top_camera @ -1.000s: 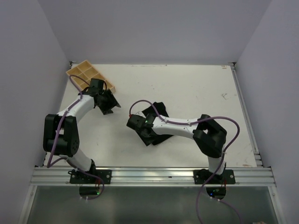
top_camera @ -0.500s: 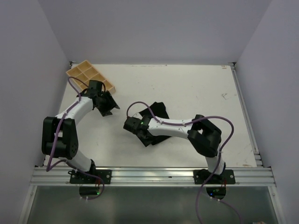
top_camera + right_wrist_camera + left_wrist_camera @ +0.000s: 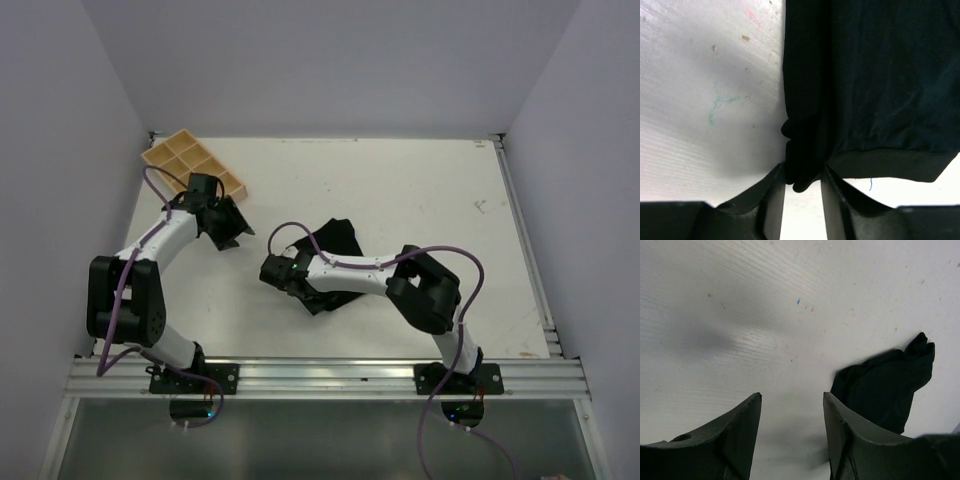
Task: Roll the underwear
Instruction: Fold the underwear
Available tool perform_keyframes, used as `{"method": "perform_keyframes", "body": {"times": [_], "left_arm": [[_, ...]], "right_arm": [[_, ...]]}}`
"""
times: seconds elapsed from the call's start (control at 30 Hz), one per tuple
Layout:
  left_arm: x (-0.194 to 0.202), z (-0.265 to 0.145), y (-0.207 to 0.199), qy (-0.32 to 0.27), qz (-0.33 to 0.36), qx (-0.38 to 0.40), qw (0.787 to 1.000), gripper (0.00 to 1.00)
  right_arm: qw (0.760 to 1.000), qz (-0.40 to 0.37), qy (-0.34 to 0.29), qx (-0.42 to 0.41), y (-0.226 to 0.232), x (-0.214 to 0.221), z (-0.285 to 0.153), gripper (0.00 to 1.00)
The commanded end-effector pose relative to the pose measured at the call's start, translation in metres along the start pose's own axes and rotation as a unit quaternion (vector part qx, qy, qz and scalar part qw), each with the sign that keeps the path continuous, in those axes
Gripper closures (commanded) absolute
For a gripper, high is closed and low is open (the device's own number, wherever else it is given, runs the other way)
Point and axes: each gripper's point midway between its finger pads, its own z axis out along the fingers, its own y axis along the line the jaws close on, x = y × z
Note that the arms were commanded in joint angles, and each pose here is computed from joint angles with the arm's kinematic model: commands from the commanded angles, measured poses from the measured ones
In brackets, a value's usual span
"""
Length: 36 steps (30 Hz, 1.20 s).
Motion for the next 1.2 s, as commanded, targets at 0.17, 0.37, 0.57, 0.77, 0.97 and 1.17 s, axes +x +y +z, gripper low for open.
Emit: {"method": "perform_keyframes", "body": {"times": [0.17,0.37,0.57,0.77,0.97,1.17], "left_arm": [[-0.004,-0.012,0.006,-0.018,-0.035,-0.018,0.999,0.45],[0.021,-0.007,-0.018,0.023,-0.119,0.073,0.990,0.42],[0.042,0.001,-0.035,0.032,-0.139,0.101,0.985,0.38],[0.067,0.013,-0.045,0.057,-0.131,0.098,0.985,0.38],[0.081,0.021,-0.051,0.056,-0.124,0.113,0.984,0.39],[0.094,0.031,-0.051,0.062,-0.110,0.125,0.984,0.39]], "right_arm": [[1.000,0.004,-0.010,0.021,-0.003,-0.006,-0.008,0.88],[1.000,0.015,-0.023,-0.007,-0.001,-0.003,-0.021,1.00],[0.999,0.027,-0.032,-0.033,0.002,0.001,-0.027,1.00],[0.997,0.035,-0.041,-0.047,0.006,0.003,-0.035,1.00],[0.996,0.036,-0.051,-0.060,0.014,-0.001,-0.043,1.00],[0.996,0.042,-0.053,-0.063,0.017,-0.002,-0.046,1.00]]}}
